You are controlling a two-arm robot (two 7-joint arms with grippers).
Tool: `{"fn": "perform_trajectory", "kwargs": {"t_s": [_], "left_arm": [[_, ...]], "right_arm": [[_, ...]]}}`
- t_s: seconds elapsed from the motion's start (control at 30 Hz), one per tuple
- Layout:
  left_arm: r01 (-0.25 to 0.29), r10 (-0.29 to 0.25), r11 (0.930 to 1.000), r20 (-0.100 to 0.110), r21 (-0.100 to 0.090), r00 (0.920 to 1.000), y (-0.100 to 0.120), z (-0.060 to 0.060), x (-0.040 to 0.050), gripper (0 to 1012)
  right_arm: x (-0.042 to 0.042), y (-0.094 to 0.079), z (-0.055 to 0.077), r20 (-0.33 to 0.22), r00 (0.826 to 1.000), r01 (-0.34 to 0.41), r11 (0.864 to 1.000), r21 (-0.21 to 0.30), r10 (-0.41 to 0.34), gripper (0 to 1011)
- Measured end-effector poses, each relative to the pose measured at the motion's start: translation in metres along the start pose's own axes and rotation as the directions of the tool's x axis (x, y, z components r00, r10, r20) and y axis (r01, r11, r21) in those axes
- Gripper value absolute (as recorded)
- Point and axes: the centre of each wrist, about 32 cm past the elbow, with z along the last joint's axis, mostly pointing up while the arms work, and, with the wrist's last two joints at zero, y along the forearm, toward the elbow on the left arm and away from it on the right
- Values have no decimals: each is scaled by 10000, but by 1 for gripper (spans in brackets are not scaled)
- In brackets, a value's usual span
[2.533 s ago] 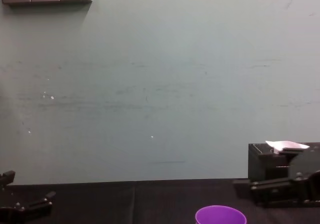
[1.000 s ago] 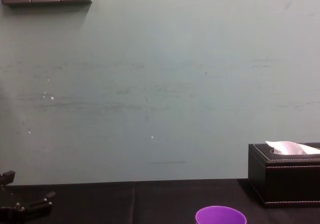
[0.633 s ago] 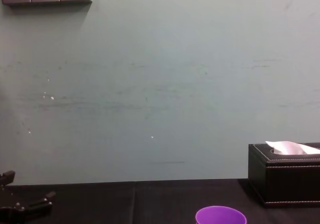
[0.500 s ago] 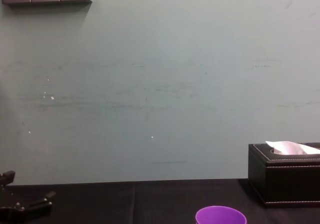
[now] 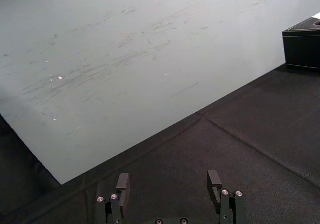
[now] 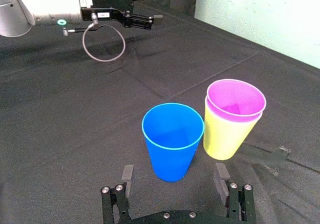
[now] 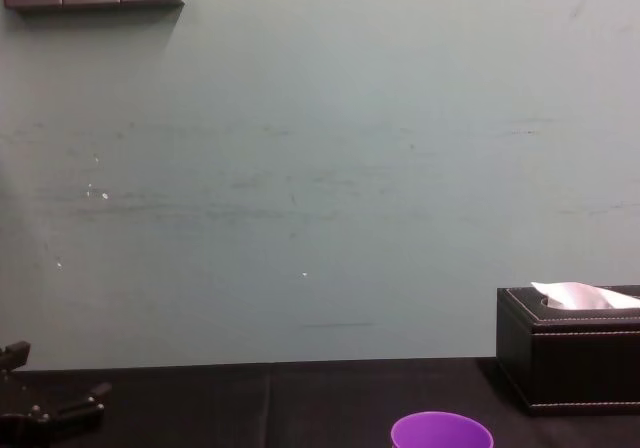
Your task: Stack the three plastic cups sequentially using one hand.
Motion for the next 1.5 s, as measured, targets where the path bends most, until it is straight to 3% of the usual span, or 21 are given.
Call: {"fn": "perform_trajectory", "kwargs": {"t_s": [0.63,1.5], "left_arm": [[-1,1,10000,0,-1,10000,0,0,0,1010],[-1,1,10000,0,0,10000,0,0,0,1010]], "right_arm": [[-24,118,-28,-407,9991,-127,9999,56,129,1004],[-32,246,-3,-372,9992,-115,9999,113,119,1004]]}}
